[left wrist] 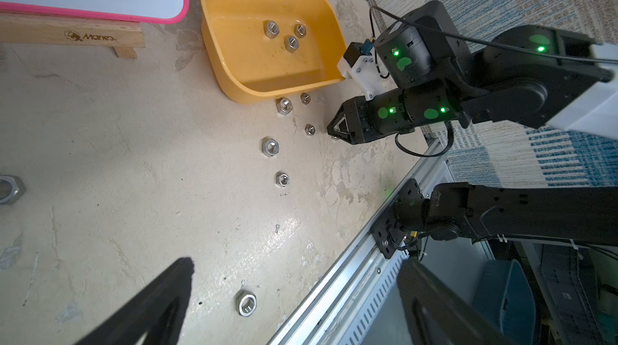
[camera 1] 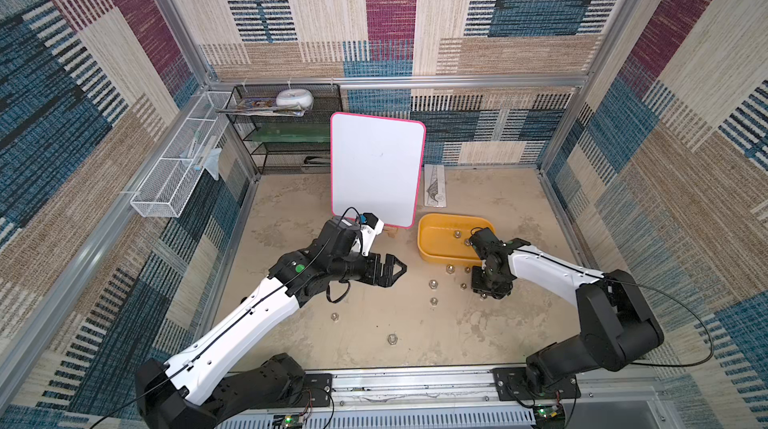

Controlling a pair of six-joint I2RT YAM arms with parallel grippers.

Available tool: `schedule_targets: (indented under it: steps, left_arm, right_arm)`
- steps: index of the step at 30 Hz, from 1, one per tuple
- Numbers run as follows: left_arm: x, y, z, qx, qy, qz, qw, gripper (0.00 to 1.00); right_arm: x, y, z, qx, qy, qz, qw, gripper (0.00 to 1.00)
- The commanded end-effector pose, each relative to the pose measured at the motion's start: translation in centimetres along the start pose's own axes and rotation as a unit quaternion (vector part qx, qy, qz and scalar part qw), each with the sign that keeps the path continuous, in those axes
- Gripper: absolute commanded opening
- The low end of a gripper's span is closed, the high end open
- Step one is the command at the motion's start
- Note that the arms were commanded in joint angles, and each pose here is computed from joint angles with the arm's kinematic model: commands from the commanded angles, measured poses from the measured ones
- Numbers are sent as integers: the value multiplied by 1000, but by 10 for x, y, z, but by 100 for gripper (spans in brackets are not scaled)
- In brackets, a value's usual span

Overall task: Put the nuts on the desktop into the storage box
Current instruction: Pick up the nut from the center of the board.

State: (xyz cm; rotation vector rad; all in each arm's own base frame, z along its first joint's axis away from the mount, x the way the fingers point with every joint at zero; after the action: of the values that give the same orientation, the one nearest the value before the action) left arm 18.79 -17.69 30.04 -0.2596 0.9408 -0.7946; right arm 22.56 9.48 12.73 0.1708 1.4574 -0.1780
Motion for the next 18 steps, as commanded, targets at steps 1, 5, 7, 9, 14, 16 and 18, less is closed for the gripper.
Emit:
schedule_targets:
  steps: [1,5,7,9,14,16,18]
  left_arm:
    - [0,-2,3,8,-6,-8,1000,100]
    - [-1,-2,2,9,-7,-8,1000,100]
    - [-1,-1,1,8,-10,-8,1000,100]
    - [0,-1,1,8,-8,-8,1000,100]
    - [0,-2,2,8,-6,-8,1000,100]
    - [-1,-2,2,7,-8,-7,1000,100]
    - [-2,-2,1,7,-7,-5,1000,100]
  right_arm:
    - [-4,-3,-4,6,8,-11,1000,39]
    - [-1,-7,-10,13,10,-13,1000,39]
    - [1,-8,-12,14,11,-12,1000,39]
    - [5,-9,-14,16,12,-13,1000,39]
    - [11,-9,-15,14,14,-15,1000,38]
    - [13,-8,-14,13,15,-14,1000,37]
    - [13,-6,-13,14,15,-11,1000,37]
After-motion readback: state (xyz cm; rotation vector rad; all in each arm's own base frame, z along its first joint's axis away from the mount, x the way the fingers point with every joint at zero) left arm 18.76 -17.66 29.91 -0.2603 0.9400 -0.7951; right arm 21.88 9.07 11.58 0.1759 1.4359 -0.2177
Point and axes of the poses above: each gripper's point midway between its finger pads, its own x axis out along the fingers, its own y axis along the line the jaws close on, z = x × y, the point moved 10 cm from there along -x, back along the fingers, and after that the axes turned 2 degrees about x, right-handed, at the moved point
